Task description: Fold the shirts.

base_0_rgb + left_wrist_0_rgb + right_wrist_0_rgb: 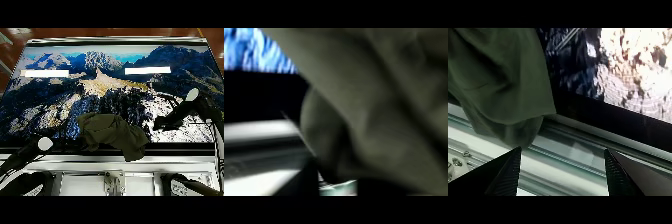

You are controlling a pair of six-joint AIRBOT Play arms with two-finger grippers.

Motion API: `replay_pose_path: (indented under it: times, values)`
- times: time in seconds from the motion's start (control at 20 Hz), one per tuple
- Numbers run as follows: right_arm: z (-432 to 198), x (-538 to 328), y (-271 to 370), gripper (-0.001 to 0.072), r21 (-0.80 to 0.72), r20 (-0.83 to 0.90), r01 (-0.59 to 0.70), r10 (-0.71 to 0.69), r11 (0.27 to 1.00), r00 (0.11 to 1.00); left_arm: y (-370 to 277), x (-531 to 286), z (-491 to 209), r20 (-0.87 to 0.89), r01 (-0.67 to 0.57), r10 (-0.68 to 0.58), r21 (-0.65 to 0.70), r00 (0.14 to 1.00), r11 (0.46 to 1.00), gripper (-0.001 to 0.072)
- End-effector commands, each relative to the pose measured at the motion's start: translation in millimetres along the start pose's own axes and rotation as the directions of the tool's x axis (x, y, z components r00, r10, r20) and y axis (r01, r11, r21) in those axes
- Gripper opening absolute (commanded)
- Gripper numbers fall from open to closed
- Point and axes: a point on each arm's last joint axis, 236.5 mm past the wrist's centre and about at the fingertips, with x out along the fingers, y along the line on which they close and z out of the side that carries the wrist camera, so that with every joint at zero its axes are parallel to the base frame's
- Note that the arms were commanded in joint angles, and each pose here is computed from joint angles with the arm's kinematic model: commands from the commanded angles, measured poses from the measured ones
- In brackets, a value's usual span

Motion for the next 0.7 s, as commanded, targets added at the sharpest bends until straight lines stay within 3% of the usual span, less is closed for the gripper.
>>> replay_pose_path:
  times: [0.0,0.2,0.65]
  values:
    - [3.4,10.8,-2.2,0.064,0.017,-0.008,-0.013,0.013,1.0,1.0,-7.7,5.6,14.4,0.034,0.003,-0.005,0.055,0.999,0.998,0.0042]
    - [8.1,35.0,20.0,0.064,0.026,-0.068,-0.17,0.171,0.985,0.983,-16.8,1.6,17.5,0.033,0.015,-0.018,0.074,0.999,0.997,0.0041]
    - [12.1,78.2,29.9,0.0639,0.149,-0.169,-0.281,0.305,0.948,0.937,-14.2,-0.7,5.0,-0.028,-0.001,0.004,0.125,1.0,0.992,0.0041]
